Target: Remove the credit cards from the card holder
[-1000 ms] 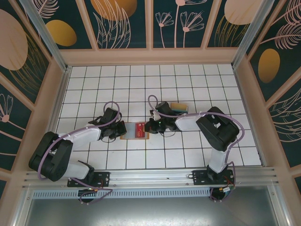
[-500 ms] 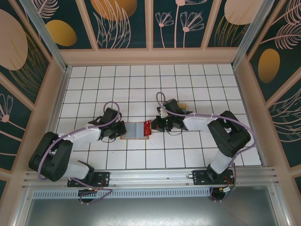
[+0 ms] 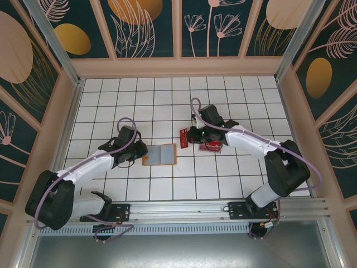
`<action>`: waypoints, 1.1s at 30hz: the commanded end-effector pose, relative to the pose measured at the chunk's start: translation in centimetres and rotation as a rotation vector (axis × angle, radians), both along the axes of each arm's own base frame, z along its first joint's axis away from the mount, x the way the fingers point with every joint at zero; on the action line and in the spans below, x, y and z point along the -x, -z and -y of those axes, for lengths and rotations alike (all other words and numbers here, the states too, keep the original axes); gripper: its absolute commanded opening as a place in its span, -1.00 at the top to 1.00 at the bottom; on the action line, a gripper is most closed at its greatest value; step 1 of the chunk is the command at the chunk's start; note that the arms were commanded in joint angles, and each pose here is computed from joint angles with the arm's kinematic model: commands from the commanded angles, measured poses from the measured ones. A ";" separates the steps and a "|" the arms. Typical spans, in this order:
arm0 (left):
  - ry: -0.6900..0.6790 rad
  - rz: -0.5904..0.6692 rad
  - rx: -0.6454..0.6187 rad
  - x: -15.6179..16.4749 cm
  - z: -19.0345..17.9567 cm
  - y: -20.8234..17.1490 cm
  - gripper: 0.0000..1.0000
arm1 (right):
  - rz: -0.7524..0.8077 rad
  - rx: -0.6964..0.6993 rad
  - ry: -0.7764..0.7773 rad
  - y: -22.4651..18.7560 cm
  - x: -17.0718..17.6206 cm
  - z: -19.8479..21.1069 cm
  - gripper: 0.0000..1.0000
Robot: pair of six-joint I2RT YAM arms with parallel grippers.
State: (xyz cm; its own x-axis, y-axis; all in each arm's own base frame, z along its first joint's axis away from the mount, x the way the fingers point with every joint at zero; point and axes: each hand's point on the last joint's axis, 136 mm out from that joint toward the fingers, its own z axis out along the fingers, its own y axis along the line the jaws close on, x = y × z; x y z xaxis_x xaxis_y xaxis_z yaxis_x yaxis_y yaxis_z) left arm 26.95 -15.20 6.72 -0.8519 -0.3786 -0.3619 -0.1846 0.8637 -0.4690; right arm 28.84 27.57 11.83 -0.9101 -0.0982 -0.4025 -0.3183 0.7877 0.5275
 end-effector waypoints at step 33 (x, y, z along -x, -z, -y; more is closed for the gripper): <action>-0.047 0.294 0.051 -2.0 -0.8 -8.4 -0.97 | 0.528 1.010 -0.772 -0.1 2.6 10.1 1.00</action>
State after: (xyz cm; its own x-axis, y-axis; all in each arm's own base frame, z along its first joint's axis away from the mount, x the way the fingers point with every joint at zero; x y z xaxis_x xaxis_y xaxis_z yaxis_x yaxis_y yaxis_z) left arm 28.52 -14.53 14.12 -0.7205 -0.4406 -0.5355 -0.0946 0.8274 -0.5535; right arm 26.72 18.05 12.97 -0.2882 -0.9363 -0.2007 -0.8085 0.3503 -0.4728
